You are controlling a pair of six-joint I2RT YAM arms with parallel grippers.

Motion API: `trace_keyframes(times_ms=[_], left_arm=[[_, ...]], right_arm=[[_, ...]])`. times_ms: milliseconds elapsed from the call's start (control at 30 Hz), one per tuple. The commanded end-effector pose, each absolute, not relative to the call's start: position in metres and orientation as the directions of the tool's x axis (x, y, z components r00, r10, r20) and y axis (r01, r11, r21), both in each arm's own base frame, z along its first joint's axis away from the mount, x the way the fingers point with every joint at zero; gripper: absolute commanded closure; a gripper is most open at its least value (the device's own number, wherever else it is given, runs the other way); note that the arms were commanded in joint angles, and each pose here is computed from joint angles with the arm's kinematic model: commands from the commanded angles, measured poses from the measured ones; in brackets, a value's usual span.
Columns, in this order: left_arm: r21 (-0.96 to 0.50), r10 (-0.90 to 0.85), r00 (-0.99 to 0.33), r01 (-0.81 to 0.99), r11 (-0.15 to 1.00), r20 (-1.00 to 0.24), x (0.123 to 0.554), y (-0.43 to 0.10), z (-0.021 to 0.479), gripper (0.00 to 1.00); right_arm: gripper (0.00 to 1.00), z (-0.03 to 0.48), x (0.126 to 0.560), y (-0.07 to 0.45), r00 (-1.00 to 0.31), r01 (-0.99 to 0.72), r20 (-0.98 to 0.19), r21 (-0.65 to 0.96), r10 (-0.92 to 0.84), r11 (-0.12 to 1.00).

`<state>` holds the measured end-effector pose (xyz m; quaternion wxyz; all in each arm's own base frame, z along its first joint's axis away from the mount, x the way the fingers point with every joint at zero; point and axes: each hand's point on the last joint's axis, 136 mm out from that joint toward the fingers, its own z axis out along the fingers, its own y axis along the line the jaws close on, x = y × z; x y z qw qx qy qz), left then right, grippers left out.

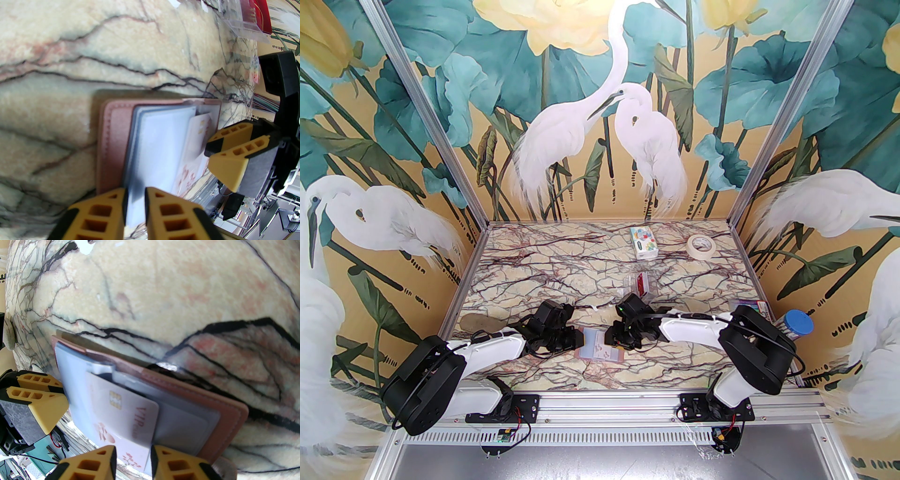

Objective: Put the credit cards into the card holder

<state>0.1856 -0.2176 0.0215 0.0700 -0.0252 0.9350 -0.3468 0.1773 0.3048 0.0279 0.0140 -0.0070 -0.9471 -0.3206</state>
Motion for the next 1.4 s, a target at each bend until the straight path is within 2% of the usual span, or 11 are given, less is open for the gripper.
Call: trace_keyframes(times_ms=[0, 800, 1367], left_arm=[[-0.581, -0.107, -0.99, -0.031, 0.813, -0.097, 0.181, -0.202, 0.006, 0.79], [-0.584, -0.106, -0.99, -0.03, 0.811, -0.097, 0.18, -0.202, 0.006, 0.79], [-0.585, -0.105, -0.99, -0.029, 0.811, -0.096, 0.181, -0.203, 0.006, 0.8]], right_arm=[[0.69, 0.023, 0.178, 0.304, -1.0, 0.017, 0.027, 0.576, 0.001, 0.817], [0.7, 0.025, 0.176, 0.318, -0.999, -0.003, 0.034, 0.579, -0.028, 0.815], [0.73, 0.023, 0.173, 0.331, -0.998, -0.017, 0.046, 0.565, -0.051, 0.825]])
